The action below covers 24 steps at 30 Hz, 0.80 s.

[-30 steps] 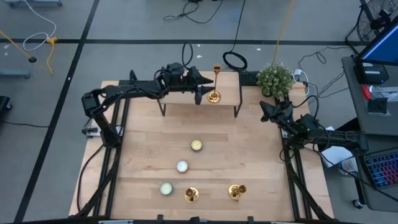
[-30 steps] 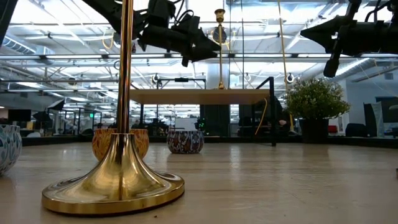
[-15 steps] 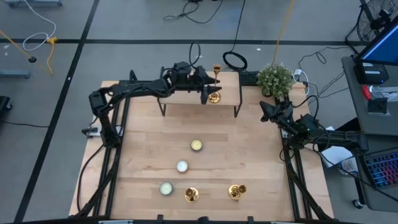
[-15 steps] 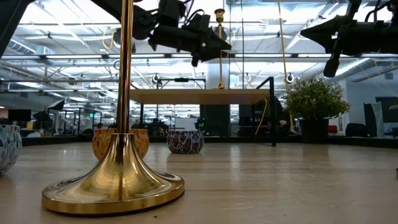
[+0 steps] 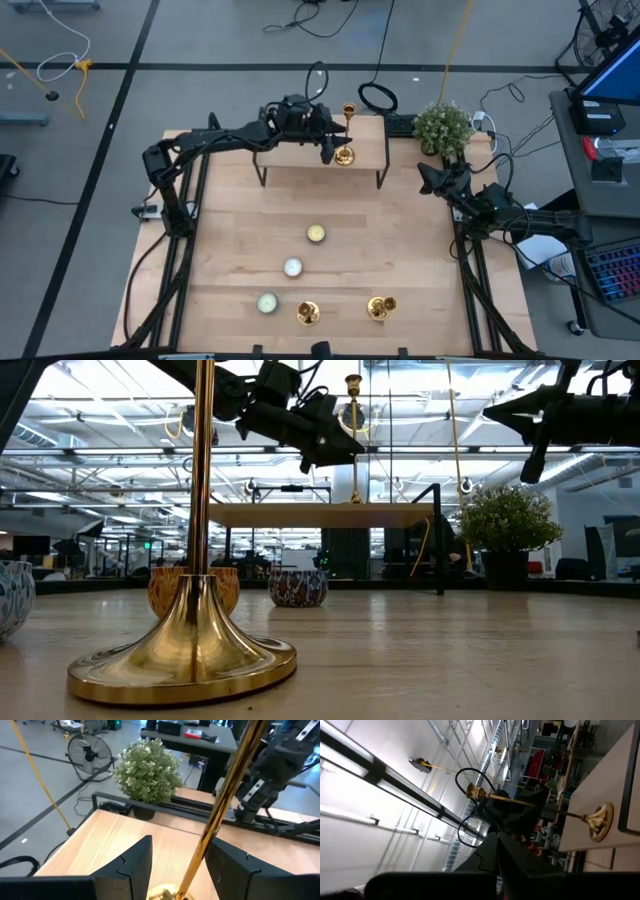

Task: Pick & Place candle stick holders
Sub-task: Put the top gold candle holder on the shelf

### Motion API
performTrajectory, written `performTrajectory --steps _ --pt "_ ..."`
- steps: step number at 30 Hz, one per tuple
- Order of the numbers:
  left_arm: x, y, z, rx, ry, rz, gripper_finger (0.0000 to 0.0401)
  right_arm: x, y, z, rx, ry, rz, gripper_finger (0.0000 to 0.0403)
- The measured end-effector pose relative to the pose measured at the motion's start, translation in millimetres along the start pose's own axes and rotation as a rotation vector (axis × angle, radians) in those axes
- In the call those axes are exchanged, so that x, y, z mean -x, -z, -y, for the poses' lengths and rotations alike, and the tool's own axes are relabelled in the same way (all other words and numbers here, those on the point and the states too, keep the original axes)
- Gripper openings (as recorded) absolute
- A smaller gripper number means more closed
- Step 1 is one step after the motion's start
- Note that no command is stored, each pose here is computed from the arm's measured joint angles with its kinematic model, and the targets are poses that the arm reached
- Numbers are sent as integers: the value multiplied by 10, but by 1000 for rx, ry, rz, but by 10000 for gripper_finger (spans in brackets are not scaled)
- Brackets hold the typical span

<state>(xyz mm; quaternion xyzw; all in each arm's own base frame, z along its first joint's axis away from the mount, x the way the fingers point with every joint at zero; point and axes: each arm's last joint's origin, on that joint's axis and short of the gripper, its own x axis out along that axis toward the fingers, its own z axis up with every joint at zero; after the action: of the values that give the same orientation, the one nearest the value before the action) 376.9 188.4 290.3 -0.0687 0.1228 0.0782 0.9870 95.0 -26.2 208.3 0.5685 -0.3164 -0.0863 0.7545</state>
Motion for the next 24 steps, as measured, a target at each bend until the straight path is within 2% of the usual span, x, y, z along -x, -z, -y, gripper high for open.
performTrajectory --steps 3,7,10,14,19,24 --pt "4 -10 11 26 32 6 182 -9 1 -3 111 6 2 15" --pt "15 -27 36 30 50 9 182 -52 12 -20 263 41 -12 55" --pt "15 -26 39 38 60 7 182 -118 -2 -138 304 28 -6 101" --pt "36 -32 41 41 64 -2 182 -205 20 -180 330 70 -32 169" --pt "301 -165 3 5 -26 -46 182 -306 26 -268 370 76 -34 240" --pt "633 -311 -30 30 -84 -80 182 -398 -11 -336 424 89 -1 275"
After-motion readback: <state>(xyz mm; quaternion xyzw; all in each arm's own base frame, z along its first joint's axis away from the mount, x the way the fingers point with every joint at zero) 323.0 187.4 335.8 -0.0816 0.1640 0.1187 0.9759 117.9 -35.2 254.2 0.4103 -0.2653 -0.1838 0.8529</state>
